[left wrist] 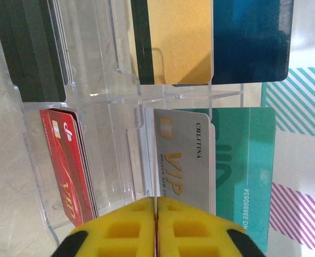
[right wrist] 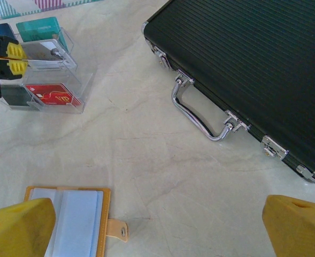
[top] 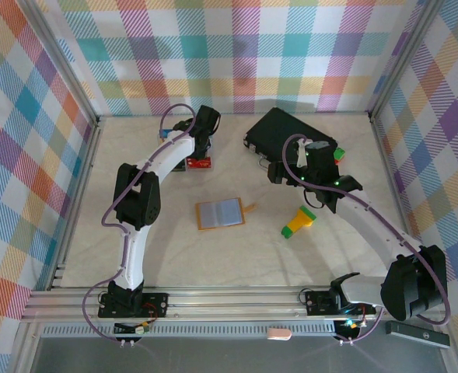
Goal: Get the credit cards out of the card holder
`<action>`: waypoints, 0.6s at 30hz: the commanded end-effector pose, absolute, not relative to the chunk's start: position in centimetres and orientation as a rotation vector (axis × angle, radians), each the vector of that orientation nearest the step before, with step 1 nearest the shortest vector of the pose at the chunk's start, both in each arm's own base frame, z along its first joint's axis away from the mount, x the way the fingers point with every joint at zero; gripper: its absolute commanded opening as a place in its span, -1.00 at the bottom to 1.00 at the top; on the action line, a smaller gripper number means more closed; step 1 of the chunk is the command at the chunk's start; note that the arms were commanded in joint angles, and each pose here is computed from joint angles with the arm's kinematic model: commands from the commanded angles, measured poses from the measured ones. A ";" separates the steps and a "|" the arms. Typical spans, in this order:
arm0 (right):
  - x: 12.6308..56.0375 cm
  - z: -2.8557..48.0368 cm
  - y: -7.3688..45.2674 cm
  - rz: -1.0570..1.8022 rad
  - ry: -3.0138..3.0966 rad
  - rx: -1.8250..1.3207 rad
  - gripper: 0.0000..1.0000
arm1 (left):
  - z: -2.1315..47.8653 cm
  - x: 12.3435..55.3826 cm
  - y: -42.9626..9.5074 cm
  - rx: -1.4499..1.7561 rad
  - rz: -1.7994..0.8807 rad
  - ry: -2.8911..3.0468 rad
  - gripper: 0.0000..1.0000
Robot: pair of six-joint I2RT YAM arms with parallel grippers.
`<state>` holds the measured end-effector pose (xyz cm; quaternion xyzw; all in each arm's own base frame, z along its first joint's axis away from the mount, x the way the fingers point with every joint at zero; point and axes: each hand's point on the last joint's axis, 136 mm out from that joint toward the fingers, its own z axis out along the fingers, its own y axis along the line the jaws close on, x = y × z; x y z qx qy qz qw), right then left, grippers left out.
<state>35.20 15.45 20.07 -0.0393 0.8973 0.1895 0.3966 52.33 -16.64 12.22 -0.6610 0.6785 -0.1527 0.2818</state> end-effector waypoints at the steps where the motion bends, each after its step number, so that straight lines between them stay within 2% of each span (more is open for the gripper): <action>1: 35.1 19.9 15.1 0.478 2.282 -0.103 0.98 | 12.6 53.0 -16.7 -1.742 -0.403 1.815 -0.74; 7: 35.1 19.9 15.1 0.481 2.283 -0.102 0.98 | 12.5 53.8 -16.8 -1.717 -0.429 1.833 -0.60; 18: 35.1 19.8 15.1 0.482 2.289 -0.100 0.98 | 12.4 54.6 -16.5 -1.669 -0.432 1.864 -0.59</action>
